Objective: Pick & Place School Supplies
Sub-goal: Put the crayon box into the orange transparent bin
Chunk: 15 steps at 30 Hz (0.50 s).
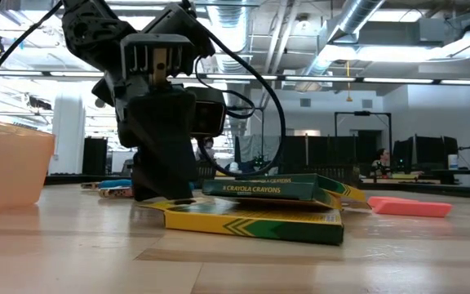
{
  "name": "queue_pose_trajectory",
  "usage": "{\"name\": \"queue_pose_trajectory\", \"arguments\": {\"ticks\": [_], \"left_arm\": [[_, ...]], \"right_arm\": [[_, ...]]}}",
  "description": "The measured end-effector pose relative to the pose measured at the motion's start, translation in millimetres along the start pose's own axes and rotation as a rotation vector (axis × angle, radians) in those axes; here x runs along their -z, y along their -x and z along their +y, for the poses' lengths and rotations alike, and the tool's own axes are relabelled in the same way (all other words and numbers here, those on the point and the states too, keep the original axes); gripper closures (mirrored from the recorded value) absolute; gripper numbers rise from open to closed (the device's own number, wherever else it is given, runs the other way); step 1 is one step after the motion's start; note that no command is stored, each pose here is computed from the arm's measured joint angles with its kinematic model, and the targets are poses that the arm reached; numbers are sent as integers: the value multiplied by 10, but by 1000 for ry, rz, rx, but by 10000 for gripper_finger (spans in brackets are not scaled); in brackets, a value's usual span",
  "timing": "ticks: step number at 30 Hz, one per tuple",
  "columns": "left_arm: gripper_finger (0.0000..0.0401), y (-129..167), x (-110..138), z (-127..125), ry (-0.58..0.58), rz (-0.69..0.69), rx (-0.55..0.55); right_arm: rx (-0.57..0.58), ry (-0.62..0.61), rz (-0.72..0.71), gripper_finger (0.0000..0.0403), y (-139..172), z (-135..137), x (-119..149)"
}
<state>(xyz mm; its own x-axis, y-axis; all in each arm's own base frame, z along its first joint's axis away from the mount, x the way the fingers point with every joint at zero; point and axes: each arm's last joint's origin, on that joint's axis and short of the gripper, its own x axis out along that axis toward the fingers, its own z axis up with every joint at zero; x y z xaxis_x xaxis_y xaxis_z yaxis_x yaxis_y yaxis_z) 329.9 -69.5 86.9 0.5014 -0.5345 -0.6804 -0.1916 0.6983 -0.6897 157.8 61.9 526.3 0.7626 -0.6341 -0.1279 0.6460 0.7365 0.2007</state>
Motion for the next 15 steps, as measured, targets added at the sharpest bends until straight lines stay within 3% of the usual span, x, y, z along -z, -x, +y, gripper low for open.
{"name": "queue_pose_trajectory", "arguments": {"ticks": [15], "left_arm": [[256,-73,46,-14,17,-2,-20]], "right_arm": [[12,82,19,214,-4,-17,45]]}}
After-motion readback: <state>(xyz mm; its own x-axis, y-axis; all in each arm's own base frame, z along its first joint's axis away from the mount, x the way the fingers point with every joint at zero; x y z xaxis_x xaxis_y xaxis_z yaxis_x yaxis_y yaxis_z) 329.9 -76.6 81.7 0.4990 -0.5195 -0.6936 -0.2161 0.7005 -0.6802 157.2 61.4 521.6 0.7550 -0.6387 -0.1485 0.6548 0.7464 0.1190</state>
